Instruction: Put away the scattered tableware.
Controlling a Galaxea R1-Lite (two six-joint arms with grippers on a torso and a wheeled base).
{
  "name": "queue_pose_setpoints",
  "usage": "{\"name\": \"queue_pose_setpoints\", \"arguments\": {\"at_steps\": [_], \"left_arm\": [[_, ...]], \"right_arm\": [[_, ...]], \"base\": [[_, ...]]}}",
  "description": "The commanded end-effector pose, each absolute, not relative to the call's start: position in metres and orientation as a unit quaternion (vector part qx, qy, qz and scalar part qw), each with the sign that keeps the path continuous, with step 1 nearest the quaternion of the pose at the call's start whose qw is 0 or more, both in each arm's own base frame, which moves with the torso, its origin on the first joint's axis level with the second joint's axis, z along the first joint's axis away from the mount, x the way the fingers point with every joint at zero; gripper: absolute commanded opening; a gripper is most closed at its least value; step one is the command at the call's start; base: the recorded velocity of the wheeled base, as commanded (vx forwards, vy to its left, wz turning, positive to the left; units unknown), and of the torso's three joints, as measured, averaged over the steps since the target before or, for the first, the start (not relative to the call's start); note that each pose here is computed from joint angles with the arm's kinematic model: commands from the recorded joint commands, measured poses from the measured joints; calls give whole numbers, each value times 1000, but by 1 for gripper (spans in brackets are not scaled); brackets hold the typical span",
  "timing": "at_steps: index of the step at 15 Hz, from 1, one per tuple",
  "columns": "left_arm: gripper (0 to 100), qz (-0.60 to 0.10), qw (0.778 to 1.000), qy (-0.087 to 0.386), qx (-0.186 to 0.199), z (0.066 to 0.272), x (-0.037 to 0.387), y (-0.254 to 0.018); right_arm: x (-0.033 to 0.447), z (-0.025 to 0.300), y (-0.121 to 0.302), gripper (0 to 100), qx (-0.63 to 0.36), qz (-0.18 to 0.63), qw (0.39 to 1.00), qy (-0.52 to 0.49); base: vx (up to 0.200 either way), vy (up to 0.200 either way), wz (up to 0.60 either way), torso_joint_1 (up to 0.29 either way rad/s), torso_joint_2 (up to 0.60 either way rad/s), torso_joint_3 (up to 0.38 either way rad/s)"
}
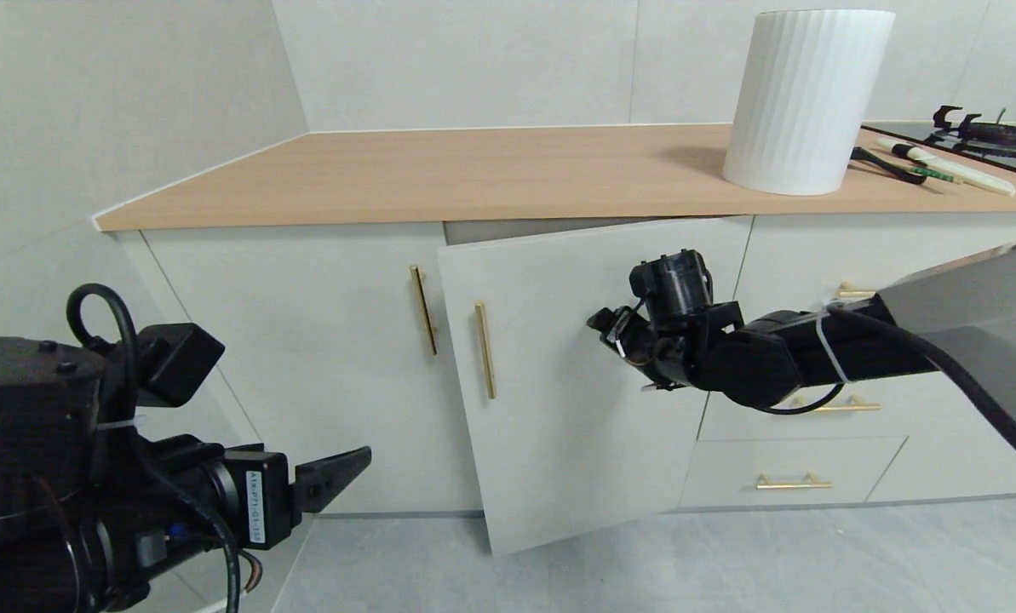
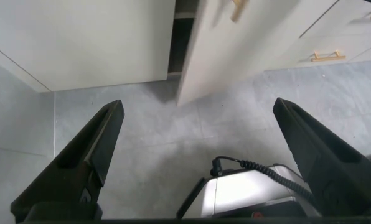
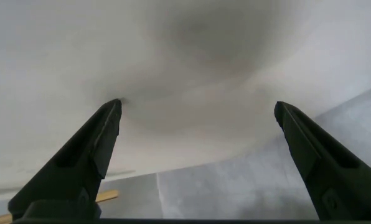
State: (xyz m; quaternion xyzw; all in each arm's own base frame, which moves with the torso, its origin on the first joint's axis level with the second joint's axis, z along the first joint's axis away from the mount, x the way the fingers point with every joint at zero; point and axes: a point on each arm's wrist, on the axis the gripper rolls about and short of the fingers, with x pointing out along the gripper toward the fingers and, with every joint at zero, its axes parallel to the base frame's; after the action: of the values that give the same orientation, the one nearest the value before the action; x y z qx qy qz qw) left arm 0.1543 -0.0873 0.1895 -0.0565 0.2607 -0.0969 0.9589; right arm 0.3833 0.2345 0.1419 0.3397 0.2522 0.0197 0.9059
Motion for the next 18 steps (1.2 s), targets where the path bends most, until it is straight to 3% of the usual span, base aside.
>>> {"name": "queue_pose_setpoints", "arguments": {"at_steps": [1, 18], "left_arm": [[100, -97, 959, 262, -57, 189, 155, -88], [100, -97, 958, 266, -55, 187, 156, -88]], "right_arm": [[403, 128, 228, 100, 338, -18, 911, 237], [424, 120, 216, 100, 338, -67, 916, 206]], "base": [[0, 0, 0, 0, 0, 0], [0, 0, 0, 0, 0, 0]]}}
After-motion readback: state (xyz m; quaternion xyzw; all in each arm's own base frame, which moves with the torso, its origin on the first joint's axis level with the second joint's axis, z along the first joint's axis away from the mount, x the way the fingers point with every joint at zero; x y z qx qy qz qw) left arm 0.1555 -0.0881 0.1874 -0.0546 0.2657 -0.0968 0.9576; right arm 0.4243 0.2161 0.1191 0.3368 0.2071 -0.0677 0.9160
